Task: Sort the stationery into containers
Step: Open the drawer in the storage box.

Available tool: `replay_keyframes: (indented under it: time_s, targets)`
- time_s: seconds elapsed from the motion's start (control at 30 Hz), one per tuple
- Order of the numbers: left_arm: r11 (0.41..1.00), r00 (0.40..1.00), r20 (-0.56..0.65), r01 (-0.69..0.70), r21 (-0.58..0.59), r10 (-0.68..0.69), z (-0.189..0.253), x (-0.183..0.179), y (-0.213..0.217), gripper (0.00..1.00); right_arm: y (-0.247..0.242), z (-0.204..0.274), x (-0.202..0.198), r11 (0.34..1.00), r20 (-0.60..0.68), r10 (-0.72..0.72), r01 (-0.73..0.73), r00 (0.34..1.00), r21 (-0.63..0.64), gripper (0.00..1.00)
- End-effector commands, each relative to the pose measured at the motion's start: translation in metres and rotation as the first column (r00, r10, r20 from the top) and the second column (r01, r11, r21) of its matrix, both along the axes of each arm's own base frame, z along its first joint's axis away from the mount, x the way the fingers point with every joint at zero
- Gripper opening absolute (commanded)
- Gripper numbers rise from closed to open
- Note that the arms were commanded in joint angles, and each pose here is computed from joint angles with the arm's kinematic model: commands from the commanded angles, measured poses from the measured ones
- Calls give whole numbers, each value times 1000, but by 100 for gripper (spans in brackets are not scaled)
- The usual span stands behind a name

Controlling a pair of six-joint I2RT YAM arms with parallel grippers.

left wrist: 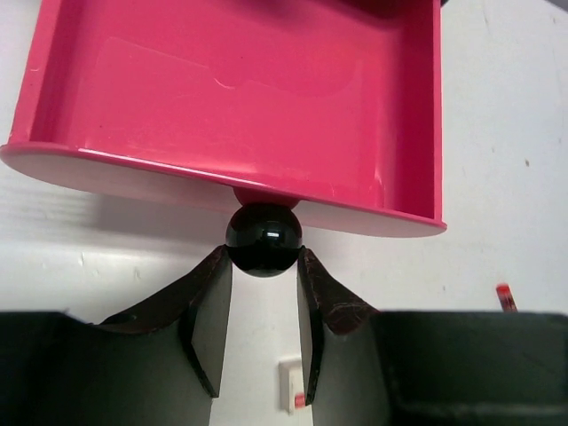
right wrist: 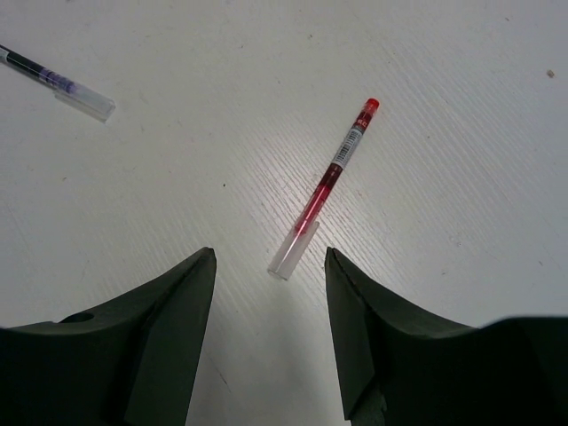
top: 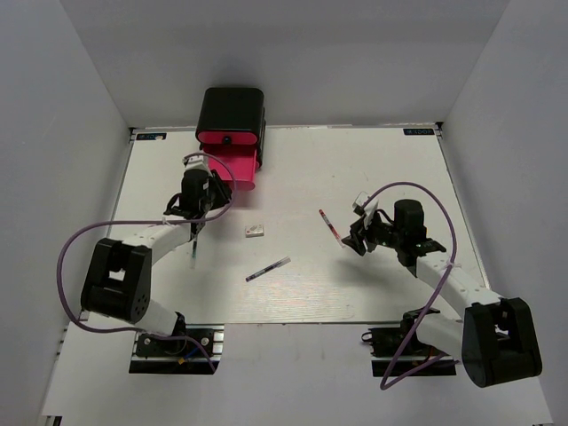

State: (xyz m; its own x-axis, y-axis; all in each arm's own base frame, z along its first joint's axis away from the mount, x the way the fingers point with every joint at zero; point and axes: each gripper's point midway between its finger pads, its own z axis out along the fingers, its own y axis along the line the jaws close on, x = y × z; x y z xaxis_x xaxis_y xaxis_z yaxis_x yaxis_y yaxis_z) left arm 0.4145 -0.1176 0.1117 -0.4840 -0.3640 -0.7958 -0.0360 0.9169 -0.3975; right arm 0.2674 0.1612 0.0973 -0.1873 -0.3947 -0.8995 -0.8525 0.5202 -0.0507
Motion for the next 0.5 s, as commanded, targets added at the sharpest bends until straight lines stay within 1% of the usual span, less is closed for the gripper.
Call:
replay_keyframes:
  time_s: [0.0, 0.1, 0.13, 0.2, 0.27, 0.3, 0.47]
  targets:
    - [995, 990, 121, 82, -47, -76, 47, -9, -15, 0, 4, 6, -4, 1000, 14, 25, -25, 1000, 18, 59]
    - [994, 990, 102, 98, -50, -93, 39, -22, -15, 0, 4, 5, -6, 999, 9, 29, -29, 1000, 20, 59]
    - [992, 987, 115, 117, -56, -110, 46, -26, -19, 0, 5, 7, -6, 999, 17, 31, -31, 999, 19, 59]
    - [992, 989, 99, 116, -53, -110, 40, -34, -17, 0, 6, 8, -7, 999, 18, 34, -35, 999, 22, 59]
    - [989, 986, 107, 135, -58, -129, 45, -42, -20, 0, 5, 8, -7, 999, 21, 35, -35, 999, 23, 59]
    - [989, 988, 89, 134, -56, -129, 38, -48, -19, 0, 5, 7, -7, 999, 15, 31, -32, 999, 22, 57]
    - [985, 986, 73, 155, -74, -149, 35, -64, -24, 0, 5, 8, -9, 999, 18, 33, -33, 999, 21, 57]
